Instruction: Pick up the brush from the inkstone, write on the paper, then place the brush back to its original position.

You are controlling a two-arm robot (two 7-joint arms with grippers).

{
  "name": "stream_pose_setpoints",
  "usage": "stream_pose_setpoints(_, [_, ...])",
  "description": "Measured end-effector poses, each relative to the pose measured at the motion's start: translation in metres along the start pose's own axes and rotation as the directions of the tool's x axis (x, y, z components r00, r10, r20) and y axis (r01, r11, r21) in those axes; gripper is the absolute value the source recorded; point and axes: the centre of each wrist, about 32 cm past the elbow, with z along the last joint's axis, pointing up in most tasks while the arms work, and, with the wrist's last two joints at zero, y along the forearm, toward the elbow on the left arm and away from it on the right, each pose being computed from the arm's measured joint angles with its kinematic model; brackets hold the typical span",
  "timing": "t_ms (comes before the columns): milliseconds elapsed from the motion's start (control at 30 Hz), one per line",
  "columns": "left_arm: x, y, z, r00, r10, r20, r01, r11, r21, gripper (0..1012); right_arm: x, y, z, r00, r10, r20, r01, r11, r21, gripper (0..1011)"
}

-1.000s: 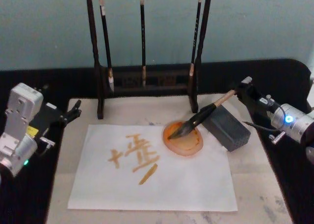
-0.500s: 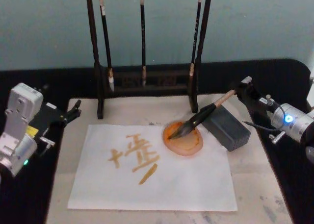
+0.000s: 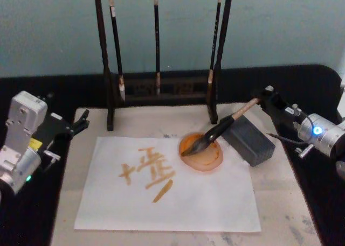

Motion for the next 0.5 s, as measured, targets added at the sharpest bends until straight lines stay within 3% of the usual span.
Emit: stream_pose_setpoints(500, [0.0000,0.0000,0.0000,1.0000,0.000,0.000,0.000,1.0000,0.000,1010,0.0002,-0.0001,-0.0001,1.000,0.000,-0.001,0.000,1.000,0.000,728])
